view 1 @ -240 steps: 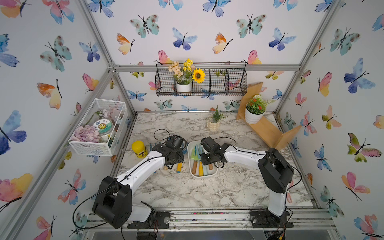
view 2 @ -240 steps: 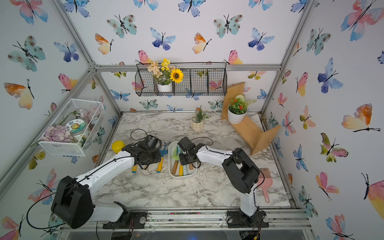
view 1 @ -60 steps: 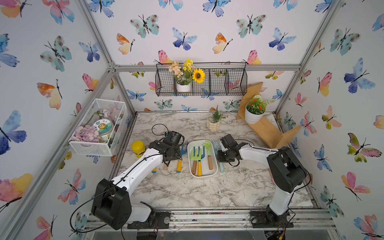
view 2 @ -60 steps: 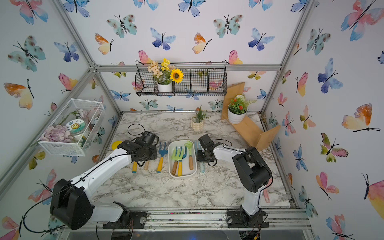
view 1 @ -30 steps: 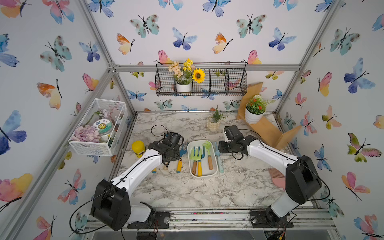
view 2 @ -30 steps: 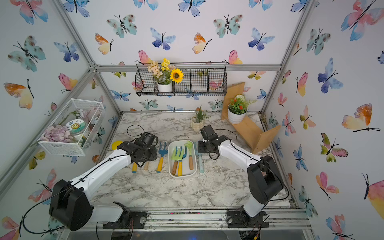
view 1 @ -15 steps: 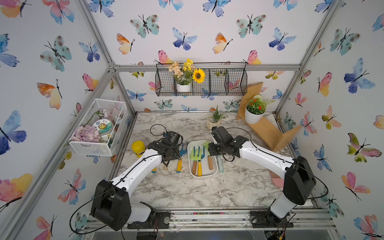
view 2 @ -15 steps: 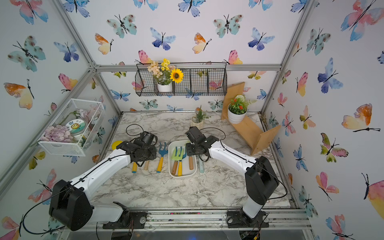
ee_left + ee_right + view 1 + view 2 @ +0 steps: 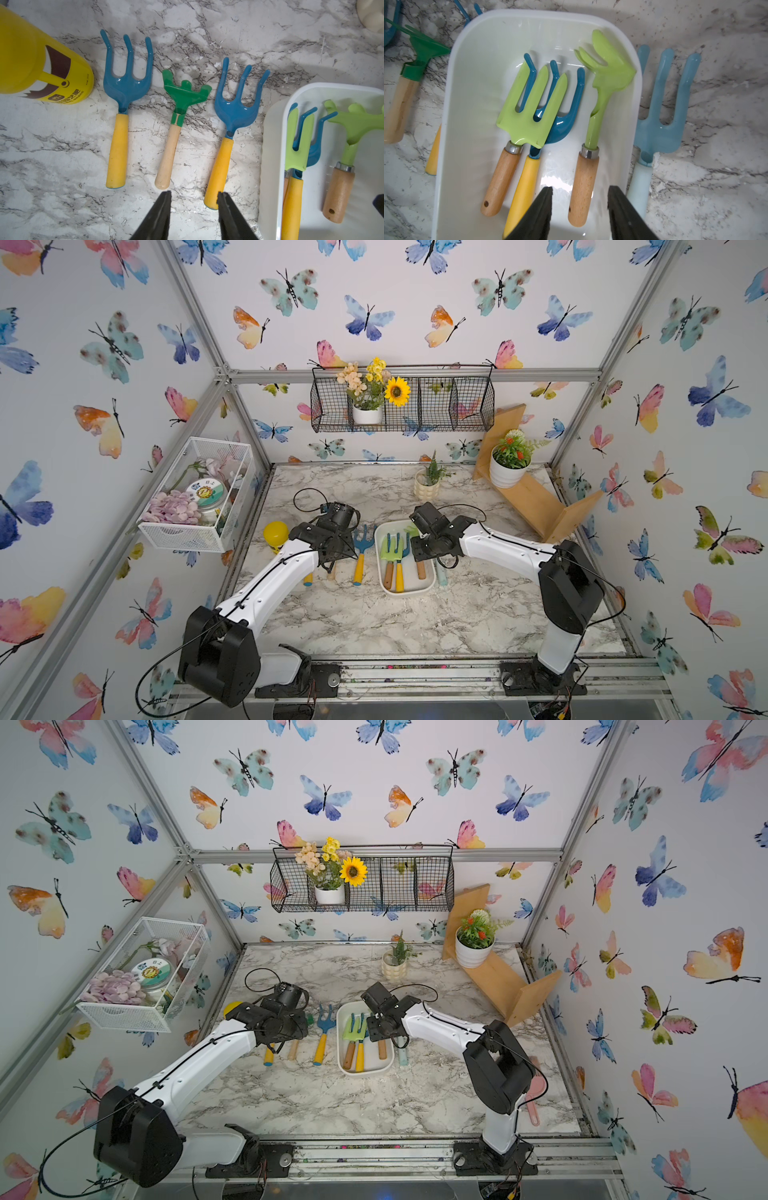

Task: Take the hand rake out of the storage box
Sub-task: Pick up the rake from the storage box.

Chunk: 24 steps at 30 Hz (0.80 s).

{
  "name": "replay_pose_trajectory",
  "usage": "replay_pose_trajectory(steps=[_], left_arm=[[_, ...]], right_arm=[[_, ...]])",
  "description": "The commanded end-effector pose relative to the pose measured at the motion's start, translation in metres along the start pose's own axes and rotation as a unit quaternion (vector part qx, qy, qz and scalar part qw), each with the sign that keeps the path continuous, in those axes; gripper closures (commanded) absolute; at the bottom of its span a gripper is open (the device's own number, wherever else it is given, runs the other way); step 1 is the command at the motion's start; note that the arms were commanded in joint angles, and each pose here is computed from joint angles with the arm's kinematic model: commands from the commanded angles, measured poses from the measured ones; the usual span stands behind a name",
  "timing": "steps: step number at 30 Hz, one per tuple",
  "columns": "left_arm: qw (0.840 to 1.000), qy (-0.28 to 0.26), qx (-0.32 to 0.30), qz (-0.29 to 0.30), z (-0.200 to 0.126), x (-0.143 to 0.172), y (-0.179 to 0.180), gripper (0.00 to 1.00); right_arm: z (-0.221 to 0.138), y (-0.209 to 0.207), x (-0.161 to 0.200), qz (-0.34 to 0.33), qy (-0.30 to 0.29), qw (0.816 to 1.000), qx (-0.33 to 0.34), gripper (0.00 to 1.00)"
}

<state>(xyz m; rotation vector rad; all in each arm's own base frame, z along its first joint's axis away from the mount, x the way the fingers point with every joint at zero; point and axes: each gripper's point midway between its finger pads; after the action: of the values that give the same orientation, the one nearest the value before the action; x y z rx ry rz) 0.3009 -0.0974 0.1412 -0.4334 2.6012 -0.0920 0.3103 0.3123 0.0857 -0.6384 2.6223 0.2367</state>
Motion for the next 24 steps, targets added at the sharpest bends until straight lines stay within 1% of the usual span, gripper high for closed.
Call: replay_pose_trajectory(steps=[1, 4, 8, 15, 18, 24], left_arm=[[1.0, 0.008, 0.002, 0.006, -0.004, 0.005, 0.005, 0.58], [1.0, 0.008, 0.002, 0.006, -0.004, 0.006, 0.006, 0.58], [1.0, 0.008, 0.004, 0.007, -0.004, 0.005, 0.005, 0.58], [1.0, 0.008, 0.008, 0.009, -0.003, 0.003, 0.003, 0.58], [1.0, 0.005, 0.013, 0.012, -0.003, 0.001, 0.0, 0.58], [1.0, -0.003, 0.013, 0.022, -0.005, -0.009, -0.005, 0.58]], right_arm=[[0.007, 0.002, -0.004, 0.003, -0.001, 1.0, 0.006, 0.5], [0.013, 0.005, -0.004, 0.004, 0.001, 1.0, -0.002, 0.51], [0.021, 0.005, -0.002, 0.005, 0.012, 1.0, 0.005, 0.52], [0.035, -0.004, -0.002, 0.014, 0.027, 0.998, 0.05, 0.52], [0.042, -0.009, 0.001, 0.023, 0.043, 0.996, 0.079, 0.52], [0.052, -0.007, 0.002, 0.037, 0.052, 0.993, 0.095, 0.52]])
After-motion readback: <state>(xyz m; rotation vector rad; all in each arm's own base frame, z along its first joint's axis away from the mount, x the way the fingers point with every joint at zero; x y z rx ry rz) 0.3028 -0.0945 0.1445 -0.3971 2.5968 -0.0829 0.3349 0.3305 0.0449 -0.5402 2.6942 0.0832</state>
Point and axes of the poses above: each gripper's point midway between its finger pads, its own z axis out along the fingers, its own y axis along the line the jaws close on, x = y × z, and after that the axes turned 8 degrees about -z, right-handed
